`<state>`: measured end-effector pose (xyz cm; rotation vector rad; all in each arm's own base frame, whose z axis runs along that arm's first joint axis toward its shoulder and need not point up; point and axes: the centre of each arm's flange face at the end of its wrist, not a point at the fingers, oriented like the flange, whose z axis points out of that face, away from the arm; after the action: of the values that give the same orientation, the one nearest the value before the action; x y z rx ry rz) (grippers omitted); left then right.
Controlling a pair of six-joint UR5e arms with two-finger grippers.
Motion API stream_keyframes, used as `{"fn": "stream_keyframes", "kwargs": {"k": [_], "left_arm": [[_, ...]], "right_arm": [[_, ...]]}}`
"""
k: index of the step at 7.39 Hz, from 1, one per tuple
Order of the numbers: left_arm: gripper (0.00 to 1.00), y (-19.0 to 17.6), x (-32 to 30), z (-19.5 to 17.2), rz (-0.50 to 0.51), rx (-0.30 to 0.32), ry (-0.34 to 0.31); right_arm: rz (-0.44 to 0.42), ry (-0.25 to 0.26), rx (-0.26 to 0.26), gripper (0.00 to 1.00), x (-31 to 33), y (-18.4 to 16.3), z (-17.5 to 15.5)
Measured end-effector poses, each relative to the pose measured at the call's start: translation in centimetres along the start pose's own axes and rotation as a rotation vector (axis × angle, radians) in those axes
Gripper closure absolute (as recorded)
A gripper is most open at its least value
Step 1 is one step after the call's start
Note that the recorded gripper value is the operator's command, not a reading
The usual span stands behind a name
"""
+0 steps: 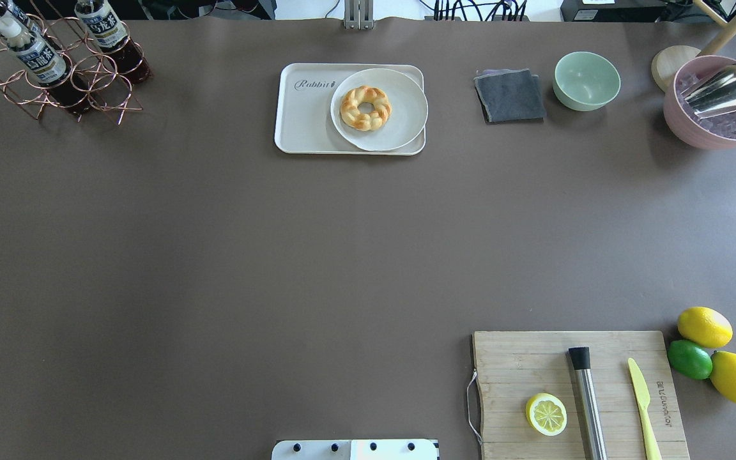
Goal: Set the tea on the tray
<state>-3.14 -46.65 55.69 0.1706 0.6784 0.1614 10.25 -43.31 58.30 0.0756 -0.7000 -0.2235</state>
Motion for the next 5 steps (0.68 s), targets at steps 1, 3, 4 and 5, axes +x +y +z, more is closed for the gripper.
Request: {"fn": "stream_keyframes", "kwargs": {"k": [1, 3, 4, 5], "left_arm": [[0.02, -0.01, 0.12, 0.05, 0.003, -0.001, 0.000], [0.02, 0.06, 0.29, -0.04, 0.008, 0.000, 0.003], [0.02, 0.29, 0.32, 0.11, 0.004, -0.005, 0.015], [0.02, 0.91, 0.49, 0.41, -0.003, -0.012, 0.061]], "right_arm": [[0.001, -0.001, -0.001, 0.00, -0.03, 0.12, 0.04], [0.001, -0.002, -0.001, 0.00, -0.05, 0.18, 0.07], [0.001, -0.002, -0.001, 0.00, -0.06, 0.20, 0.04], [0.001, -0.001, 0.000, 0.00, -0.07, 0.19, 0.03]]}}
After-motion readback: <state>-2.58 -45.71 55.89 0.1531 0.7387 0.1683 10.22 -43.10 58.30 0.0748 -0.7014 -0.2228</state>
